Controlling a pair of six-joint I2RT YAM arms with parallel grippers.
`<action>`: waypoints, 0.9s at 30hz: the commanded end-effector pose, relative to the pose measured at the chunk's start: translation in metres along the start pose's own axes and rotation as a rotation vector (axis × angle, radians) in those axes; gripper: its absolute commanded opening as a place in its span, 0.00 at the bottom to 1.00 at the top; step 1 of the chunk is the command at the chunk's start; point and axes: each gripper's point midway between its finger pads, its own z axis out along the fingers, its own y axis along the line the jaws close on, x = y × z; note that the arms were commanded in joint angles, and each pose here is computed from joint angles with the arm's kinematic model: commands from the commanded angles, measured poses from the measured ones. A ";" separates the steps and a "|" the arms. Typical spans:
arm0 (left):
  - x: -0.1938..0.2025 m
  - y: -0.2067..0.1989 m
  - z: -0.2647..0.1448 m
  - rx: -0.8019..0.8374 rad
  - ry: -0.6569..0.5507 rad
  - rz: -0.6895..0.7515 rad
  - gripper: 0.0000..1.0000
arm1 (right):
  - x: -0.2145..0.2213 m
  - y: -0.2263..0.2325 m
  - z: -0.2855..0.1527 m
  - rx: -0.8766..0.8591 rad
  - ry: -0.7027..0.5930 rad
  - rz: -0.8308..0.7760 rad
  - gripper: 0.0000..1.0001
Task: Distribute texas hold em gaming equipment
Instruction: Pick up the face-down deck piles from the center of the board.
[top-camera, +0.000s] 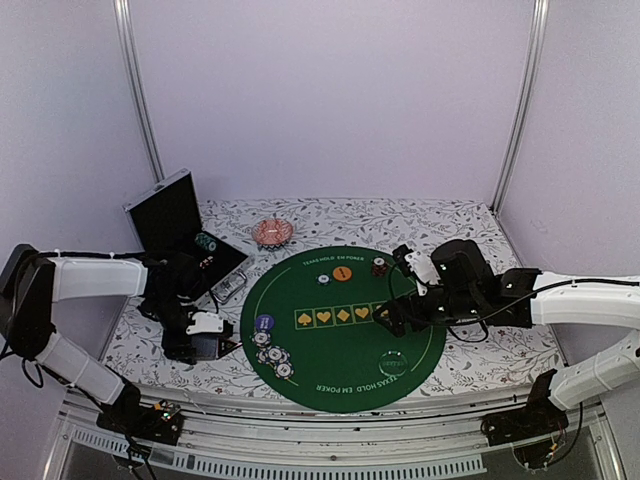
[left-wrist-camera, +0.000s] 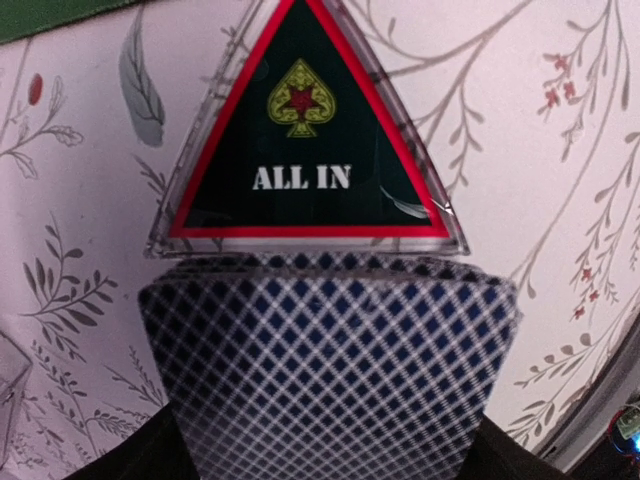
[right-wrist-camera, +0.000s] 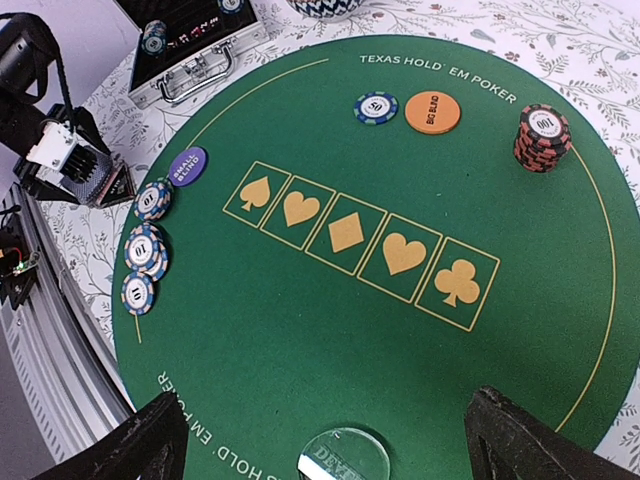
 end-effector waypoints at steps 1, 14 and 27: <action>0.001 0.000 0.003 0.000 -0.010 0.071 0.71 | -0.002 0.001 -0.004 -0.013 -0.020 -0.006 0.99; 0.000 -0.003 0.013 0.017 -0.020 0.068 0.83 | -0.002 0.001 -0.005 -0.014 -0.021 -0.003 0.99; -0.007 -0.002 0.007 0.037 -0.054 0.055 0.53 | -0.001 0.000 -0.007 -0.011 -0.023 -0.003 0.99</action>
